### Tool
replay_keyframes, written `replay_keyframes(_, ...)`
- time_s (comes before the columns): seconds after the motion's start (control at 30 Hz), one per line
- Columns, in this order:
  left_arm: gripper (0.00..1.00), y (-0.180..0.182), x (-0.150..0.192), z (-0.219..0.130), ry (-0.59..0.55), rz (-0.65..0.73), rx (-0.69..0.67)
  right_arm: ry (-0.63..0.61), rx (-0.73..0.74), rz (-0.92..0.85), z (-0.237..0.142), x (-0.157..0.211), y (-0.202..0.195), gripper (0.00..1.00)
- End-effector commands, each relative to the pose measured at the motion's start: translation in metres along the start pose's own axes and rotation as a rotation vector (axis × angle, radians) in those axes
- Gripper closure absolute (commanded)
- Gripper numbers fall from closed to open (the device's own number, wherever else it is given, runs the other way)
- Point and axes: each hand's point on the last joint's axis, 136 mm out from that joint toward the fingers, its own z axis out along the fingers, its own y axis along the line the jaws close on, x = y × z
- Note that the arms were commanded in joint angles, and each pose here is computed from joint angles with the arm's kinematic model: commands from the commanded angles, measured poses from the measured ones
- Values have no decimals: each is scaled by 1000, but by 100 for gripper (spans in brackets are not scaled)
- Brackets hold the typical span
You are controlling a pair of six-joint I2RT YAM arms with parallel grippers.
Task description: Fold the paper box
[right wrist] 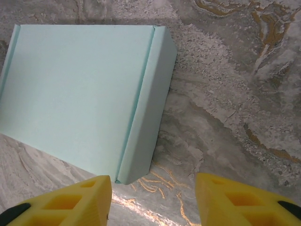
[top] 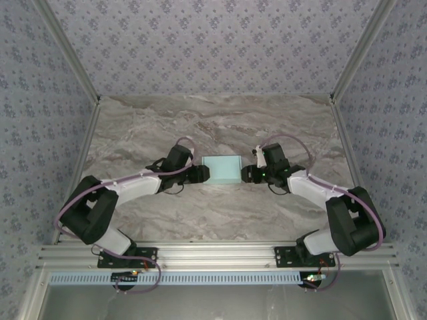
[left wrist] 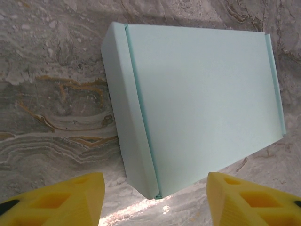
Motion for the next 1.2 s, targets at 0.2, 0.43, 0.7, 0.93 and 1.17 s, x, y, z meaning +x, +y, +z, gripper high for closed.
replay_keyframes(0.2,41,-10,-22,26,39,-42,52,7,-75,58,29,-28,13,48)
replay_keyframes(0.43,52,-18,-49,43,47,-62,81,-24,-107,82,46,-59,19,55)
replay_keyframes(0.7,48,6,-100,67,10,-67,1,-56,-57,120,77,-111,0,55)
replay_keyframes(0.93,35,16,-129,55,-34,-19,-92,-89,62,62,62,-141,-18,46)
replay_keyframes(1.17,30,12,-155,-1,-163,92,-174,-197,244,-99,-8,-164,-22,38)
